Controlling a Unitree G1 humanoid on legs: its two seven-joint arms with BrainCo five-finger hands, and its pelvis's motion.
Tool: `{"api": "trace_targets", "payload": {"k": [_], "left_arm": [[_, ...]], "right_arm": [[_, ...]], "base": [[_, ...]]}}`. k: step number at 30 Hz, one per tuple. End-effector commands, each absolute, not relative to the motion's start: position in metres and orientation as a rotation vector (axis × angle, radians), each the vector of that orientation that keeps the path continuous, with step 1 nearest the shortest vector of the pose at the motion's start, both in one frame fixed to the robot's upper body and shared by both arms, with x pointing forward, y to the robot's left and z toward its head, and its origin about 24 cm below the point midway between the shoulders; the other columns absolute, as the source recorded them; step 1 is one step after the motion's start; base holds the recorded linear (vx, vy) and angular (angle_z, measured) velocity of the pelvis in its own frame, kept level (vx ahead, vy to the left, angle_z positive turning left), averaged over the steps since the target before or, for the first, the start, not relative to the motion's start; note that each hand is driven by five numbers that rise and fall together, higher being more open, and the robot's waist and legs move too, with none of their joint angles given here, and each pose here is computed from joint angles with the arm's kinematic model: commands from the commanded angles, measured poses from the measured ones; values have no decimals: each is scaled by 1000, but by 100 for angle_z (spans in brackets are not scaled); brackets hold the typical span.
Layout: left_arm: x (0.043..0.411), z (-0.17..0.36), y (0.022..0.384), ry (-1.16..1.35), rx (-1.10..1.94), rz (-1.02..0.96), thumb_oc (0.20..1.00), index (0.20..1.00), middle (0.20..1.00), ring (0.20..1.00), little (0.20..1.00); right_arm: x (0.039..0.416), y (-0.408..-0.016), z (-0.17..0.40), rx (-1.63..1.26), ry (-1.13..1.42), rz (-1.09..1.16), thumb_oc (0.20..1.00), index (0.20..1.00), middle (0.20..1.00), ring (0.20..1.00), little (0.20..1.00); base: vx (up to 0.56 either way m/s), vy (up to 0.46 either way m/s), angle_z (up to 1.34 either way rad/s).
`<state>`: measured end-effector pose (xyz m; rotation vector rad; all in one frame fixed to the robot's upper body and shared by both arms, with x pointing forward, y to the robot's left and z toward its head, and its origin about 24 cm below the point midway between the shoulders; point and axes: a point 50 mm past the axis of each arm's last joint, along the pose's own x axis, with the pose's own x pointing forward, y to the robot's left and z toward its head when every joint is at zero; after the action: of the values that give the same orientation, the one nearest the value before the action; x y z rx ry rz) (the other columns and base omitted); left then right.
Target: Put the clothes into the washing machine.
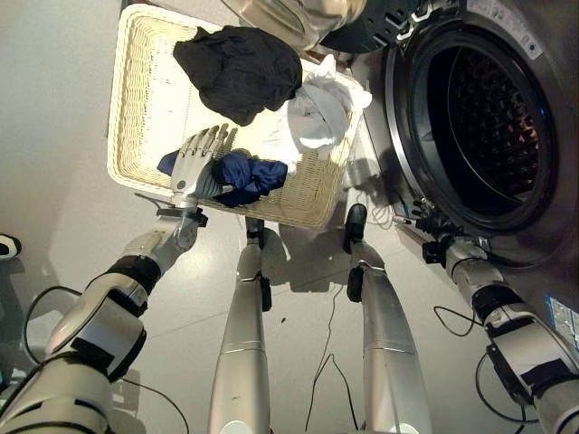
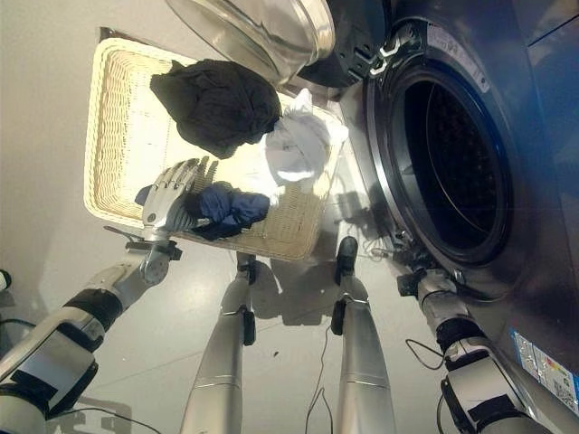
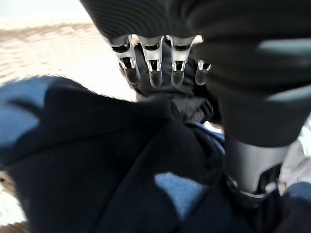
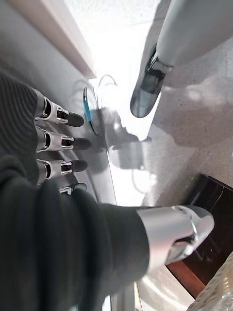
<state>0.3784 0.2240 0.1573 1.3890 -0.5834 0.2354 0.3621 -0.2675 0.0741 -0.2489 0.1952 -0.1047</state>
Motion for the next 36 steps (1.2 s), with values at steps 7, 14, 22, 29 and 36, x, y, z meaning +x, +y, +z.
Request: {"api": "trace_targets", "payload": {"k": [7,14,22,29,36], "left_arm": [[385,171,246,-444,1413,283,1000,1000,1000,1000,1000],[387,157,260,-219,1415,251,1000,1000,1000,1000,1000],[386,136,273,22,1413,210,1000,1000,1000,1000,1000],[387,126,277,198,1413,148,1000,1000,1000,1000,1000],[388,118,273,298,1430,32,200,200,200,200,200]], "right_arm": [[360,-275,83,-267,153,-98,1000,1000,1000,1000,1000],[362,-274,87,-267,136,-101,1000,1000,1000,1000,1000],[366,-271,90,-267,129,-102,1000,1000,1000,1000,1000],[371,-268,96,-268,121,-104,1000,1000,1000,1000,1000],[374,-267,101,-270,115,-101,1000,1000,1000,1000,1000]], "base": [[2,4,0],[0,0,0],[0,0,0],[0,0,0],[0,0,0]]}}
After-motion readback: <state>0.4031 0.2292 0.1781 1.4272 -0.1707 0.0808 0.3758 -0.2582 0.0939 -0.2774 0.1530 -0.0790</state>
